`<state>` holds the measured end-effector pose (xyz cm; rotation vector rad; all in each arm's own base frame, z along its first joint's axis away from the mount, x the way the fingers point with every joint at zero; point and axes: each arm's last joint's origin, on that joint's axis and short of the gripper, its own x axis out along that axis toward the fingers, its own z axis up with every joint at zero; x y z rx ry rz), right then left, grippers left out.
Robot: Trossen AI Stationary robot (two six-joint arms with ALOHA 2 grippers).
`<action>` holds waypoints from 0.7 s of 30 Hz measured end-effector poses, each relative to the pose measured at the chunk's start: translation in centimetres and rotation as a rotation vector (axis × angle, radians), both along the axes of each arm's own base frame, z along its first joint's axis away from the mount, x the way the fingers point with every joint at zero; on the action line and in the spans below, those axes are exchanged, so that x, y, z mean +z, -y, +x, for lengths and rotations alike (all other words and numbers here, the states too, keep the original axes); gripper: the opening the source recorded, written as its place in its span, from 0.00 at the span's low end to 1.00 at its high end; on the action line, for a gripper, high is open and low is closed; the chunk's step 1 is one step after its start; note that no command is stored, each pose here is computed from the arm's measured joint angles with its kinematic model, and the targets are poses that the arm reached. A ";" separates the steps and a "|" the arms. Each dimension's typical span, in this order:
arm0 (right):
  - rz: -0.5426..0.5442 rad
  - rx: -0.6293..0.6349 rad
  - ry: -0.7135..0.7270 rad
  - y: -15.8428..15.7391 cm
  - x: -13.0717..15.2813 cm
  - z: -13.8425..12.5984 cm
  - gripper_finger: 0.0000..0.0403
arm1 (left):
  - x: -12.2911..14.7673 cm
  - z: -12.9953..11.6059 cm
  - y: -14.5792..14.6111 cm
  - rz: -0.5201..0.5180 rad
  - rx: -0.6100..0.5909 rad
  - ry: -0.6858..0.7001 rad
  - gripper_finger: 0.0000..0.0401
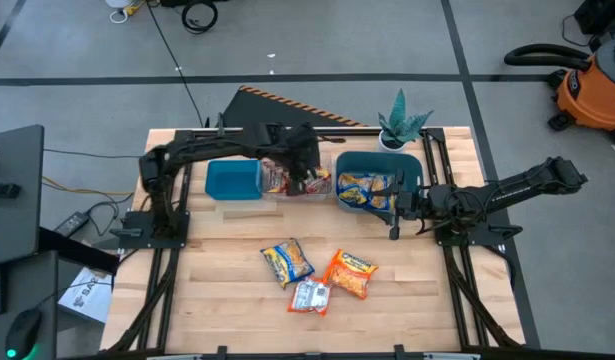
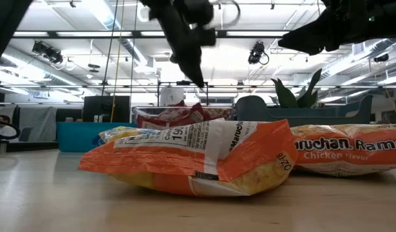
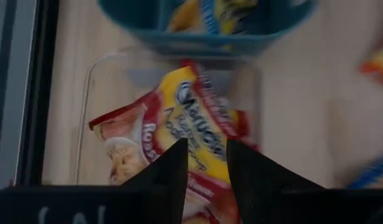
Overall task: Sort Maruchan noodles
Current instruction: Put the blue noodle pack into the green bin
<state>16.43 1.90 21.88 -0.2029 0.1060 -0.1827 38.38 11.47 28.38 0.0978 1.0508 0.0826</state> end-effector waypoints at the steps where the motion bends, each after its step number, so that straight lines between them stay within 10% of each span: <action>1: -0.001 0.000 -0.002 0.0 0.0 0.0 0.49 | 0.6 -0.3 0.5 -0.013 -0.025 0.014 0.29; 6: -0.001 -0.001 -0.003 0.0 0.0 0.0 0.49 | 1.9 -1.5 4.7 -0.237 -0.256 0.064 0.29; 12: -0.001 -0.001 -0.002 0.0 0.0 0.0 0.49 | -2.7 -2.3 11.0 -0.383 -0.390 -0.096 0.29; 21: 0.003 -0.001 0.017 0.0 0.2 0.0 0.49 | -9.3 -5.7 16.2 -0.415 -0.144 -0.387 0.29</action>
